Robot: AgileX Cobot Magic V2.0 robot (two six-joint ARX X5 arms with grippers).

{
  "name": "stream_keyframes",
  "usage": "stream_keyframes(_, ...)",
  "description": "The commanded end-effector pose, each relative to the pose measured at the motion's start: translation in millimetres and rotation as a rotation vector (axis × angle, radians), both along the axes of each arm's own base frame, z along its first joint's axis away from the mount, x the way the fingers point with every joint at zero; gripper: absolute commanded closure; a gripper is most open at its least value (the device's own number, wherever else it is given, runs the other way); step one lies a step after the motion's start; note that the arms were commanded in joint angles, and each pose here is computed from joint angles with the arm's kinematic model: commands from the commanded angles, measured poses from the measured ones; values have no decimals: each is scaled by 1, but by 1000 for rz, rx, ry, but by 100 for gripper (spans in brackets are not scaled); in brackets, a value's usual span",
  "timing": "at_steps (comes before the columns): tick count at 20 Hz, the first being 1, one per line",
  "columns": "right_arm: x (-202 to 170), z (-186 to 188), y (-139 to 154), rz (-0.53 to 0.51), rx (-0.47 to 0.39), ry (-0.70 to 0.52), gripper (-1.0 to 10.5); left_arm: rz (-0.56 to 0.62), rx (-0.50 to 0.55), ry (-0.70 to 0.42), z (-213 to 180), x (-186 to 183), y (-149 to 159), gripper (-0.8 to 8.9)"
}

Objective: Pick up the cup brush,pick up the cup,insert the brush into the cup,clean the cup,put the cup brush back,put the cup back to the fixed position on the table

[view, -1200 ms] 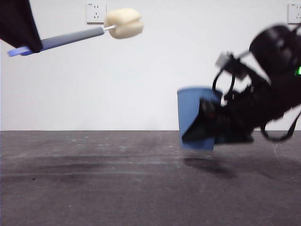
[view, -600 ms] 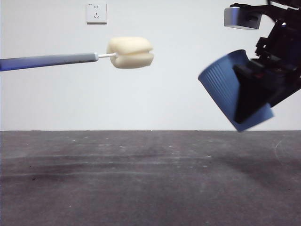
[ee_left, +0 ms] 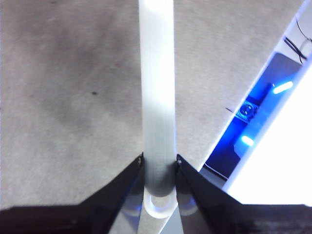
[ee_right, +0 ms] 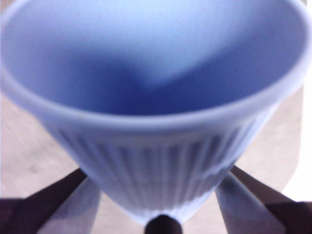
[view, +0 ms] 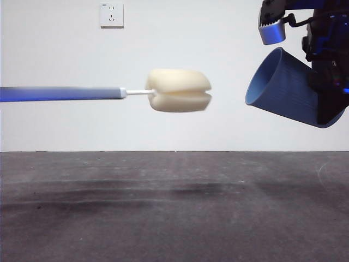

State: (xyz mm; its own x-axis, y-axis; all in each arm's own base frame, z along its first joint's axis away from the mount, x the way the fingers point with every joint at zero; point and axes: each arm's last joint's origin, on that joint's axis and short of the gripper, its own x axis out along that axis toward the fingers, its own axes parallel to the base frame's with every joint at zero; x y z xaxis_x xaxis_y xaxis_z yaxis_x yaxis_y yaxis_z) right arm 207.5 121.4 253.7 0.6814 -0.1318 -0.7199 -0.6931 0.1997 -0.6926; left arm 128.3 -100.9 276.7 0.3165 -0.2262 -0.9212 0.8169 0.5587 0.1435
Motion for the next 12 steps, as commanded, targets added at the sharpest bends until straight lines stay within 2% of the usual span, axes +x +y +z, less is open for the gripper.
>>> stream_keyframes(1,-3,-1,4,97,-117,12,959,-26,16,7,-3,2,-5,822)
stream_keyframes(5,-8,-2,15,178,-174,11,959,-62,22,16,-7,4,-15,822)
stream_keyframes(8,-9,-8,23,223,-251,17,960,-84,39,38,-13,6,-22,822)
stream_keyframes(10,-7,-16,29,231,-304,33,960,-89,35,37,-14,6,-26,822)
stream_keyframes(12,-5,-23,36,250,-318,47,959,-75,15,31,-13,6,-28,822)
